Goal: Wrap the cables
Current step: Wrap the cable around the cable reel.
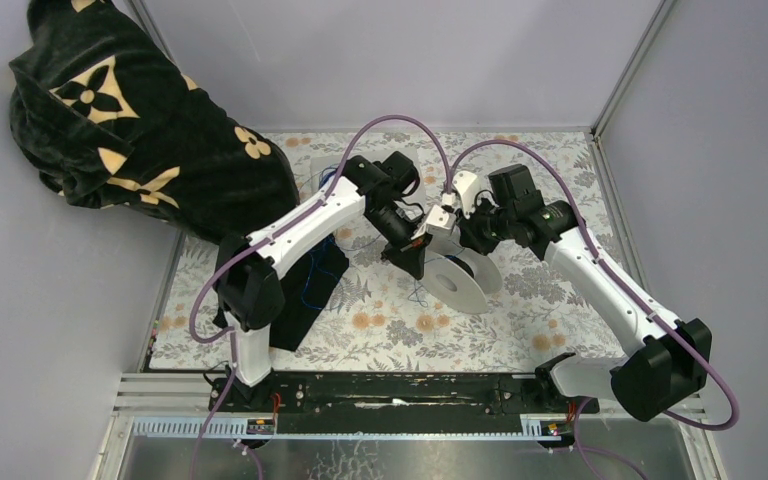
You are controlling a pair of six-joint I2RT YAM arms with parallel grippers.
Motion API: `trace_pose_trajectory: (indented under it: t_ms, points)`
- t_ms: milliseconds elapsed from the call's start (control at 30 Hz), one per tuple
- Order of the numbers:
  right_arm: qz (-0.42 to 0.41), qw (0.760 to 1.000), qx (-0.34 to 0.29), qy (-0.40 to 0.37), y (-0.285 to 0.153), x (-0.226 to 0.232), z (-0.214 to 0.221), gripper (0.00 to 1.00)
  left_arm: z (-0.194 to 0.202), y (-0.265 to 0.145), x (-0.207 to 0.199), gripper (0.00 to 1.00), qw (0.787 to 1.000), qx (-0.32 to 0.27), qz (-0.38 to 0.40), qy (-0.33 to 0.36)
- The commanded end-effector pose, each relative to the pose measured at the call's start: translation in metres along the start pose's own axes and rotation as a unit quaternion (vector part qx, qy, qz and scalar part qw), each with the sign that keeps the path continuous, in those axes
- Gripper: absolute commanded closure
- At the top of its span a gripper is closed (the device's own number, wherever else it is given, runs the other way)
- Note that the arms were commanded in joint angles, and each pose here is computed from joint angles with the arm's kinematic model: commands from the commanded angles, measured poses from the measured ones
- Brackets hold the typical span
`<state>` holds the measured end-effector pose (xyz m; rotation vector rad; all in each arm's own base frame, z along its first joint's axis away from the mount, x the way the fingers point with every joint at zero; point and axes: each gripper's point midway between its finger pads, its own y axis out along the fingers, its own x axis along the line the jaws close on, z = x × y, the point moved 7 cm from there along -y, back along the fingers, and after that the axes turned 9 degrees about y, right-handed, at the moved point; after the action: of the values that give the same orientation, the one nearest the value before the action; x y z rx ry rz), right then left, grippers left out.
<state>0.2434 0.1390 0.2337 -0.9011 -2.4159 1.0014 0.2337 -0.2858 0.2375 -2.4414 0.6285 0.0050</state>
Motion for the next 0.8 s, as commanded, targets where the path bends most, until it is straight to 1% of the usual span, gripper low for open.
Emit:
trace_pose_trajectory:
  t_ms: [0,100,300,433,700,767]
  points:
    - [-0.013,1.000,-0.022,-0.002,-0.005,0.007,-0.006,0.86,-0.002,-0.003,0.003,1.00,0.999,-0.034,0.024,-0.021]
    - [-0.009,1.000,-0.024,0.000,-0.007,0.007,-0.007,0.85,0.004,-0.002,0.006,1.00,0.998,-0.044,0.032,-0.032]
    - [-0.007,1.000,-0.023,0.004,-0.007,0.006,-0.008,0.84,0.014,0.003,0.010,1.00,0.997,-0.044,0.040,-0.046]
    - [-0.001,1.000,-0.020,0.006,-0.009,0.005,-0.008,0.80,0.021,0.006,0.011,1.00,0.997,-0.042,0.047,-0.052]
    - [0.031,0.999,-0.012,0.017,-0.021,0.003,-0.003,0.57,0.029,0.003,0.015,1.00,0.996,-0.046,0.044,-0.059]
    - [0.039,0.999,-0.007,0.017,-0.025,0.003,0.001,0.53,0.030,0.002,0.015,1.00,0.996,-0.046,0.043,-0.060]
